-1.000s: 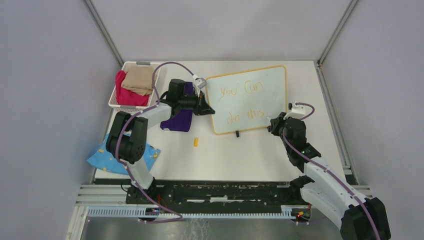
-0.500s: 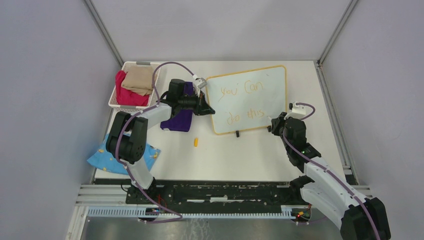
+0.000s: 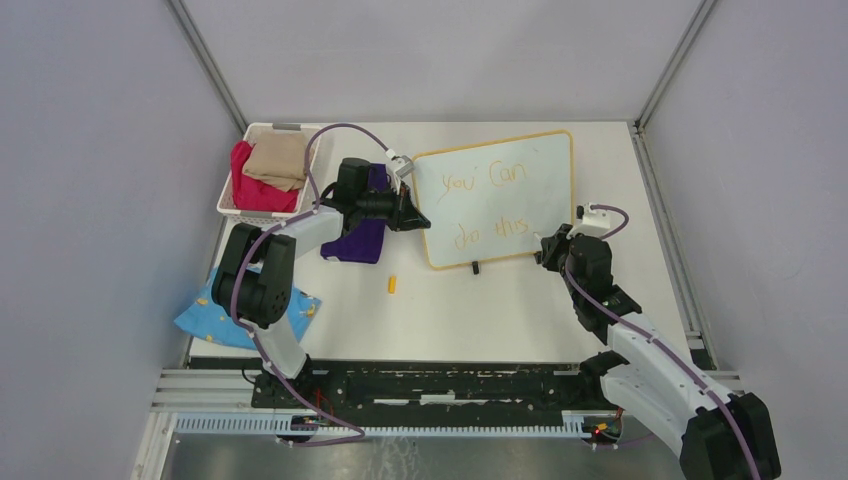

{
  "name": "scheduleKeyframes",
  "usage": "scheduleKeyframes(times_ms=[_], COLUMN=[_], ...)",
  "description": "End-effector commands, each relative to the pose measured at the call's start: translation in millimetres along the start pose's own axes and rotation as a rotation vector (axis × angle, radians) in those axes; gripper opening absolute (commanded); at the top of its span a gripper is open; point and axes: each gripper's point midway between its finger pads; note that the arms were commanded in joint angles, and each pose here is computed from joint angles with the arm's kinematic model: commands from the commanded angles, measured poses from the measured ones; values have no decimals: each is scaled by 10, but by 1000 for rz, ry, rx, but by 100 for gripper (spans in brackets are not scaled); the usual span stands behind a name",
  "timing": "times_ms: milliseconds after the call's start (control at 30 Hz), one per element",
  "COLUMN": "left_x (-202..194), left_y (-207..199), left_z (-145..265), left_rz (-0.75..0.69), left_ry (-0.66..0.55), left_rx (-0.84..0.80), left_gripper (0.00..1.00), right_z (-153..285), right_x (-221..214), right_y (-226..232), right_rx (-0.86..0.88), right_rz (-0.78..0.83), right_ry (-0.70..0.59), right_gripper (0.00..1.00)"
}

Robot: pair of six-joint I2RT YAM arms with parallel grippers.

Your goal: Write a sentence on the whiteboard

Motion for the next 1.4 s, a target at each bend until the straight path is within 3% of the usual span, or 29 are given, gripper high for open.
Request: scheduleKeyframes(times_ms=[0, 333, 767, 1367], left_x=[-343, -311, -133, -143], left_y=[279, 284, 178, 261], left_z=[-99, -73, -16, 98], left_rz=[-84, -94, -88, -38], left_ry=[97, 91, 48, 47], left_rx=[142, 166, 171, 281], left_gripper=[2, 2, 2, 2], right_z=[7, 191, 704, 1081], right_x=[217, 496, 871, 814], right_y=[47, -19, 188, 167], right_rx=[12, -28, 116, 206], right_rz=[-11, -1, 80, 164], right_ry=[-65, -114, -161, -246], right_gripper=[0, 0, 0, 0])
Point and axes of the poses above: each gripper's point midway between its finger pads, its own z axis back along the fingers, its own y axis along the line the jaws close on, x = y × z, and after that the axes turned 4 degrees about z, right-handed
